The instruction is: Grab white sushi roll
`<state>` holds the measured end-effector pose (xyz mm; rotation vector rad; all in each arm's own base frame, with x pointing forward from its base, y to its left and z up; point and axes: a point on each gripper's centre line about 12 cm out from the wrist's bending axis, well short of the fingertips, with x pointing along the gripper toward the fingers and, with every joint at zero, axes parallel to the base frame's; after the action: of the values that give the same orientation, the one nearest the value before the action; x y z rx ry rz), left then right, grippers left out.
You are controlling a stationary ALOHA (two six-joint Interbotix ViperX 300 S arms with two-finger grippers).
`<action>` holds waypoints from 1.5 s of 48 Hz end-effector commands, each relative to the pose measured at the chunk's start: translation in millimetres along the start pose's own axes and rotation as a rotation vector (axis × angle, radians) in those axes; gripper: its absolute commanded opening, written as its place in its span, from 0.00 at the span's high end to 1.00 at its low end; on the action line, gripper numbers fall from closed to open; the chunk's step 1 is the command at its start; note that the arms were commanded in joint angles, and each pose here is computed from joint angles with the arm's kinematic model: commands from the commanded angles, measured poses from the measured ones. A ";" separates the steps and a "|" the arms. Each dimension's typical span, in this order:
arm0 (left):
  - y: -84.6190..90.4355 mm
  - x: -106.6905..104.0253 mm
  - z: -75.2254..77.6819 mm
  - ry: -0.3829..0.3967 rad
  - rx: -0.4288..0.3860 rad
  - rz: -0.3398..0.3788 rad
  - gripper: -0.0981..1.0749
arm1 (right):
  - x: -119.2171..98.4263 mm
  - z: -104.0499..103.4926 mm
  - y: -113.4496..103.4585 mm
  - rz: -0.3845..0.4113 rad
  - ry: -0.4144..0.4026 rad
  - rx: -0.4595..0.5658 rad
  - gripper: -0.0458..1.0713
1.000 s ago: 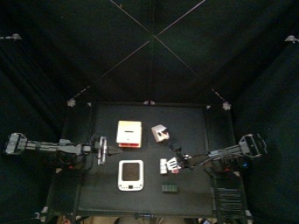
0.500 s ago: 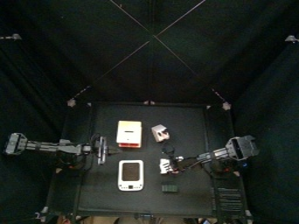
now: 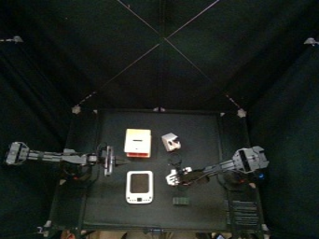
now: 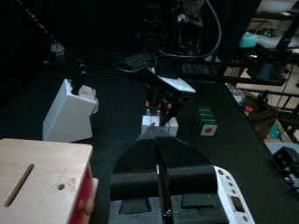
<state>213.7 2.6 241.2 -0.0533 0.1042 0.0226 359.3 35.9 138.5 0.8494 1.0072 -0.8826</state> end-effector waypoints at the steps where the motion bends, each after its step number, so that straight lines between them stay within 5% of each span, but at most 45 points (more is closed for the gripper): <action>1: 0.2 1.4 4.8 -0.017 0.000 0.002 0.92 | -5.8 5.2 6.4 0.024 -0.005 0.014 0.17; 27: 0.2 1.1 3.4 -0.012 0.000 0.002 0.92 | 15.4 -2.3 2.3 -0.051 0.024 0.015 0.21; 41: 0.3 1.0 2.6 -0.009 -0.002 0.002 0.92 | 16.3 -1.8 2.4 -0.052 0.023 0.015 0.40; 59: 0.4 -0.2 0.7 -0.005 -0.002 0.002 0.92 | -20.3 11.8 17.7 0.029 -0.006 -0.072 0.45; 72: 2.1 -2.5 -0.8 -0.007 -0.001 0.009 0.92 | -20.7 13.4 17.2 0.021 -0.008 -0.074 0.46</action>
<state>209.9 2.9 235.2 -0.0534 0.1164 0.0243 369.6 35.8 145.3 0.7667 1.0623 -0.8546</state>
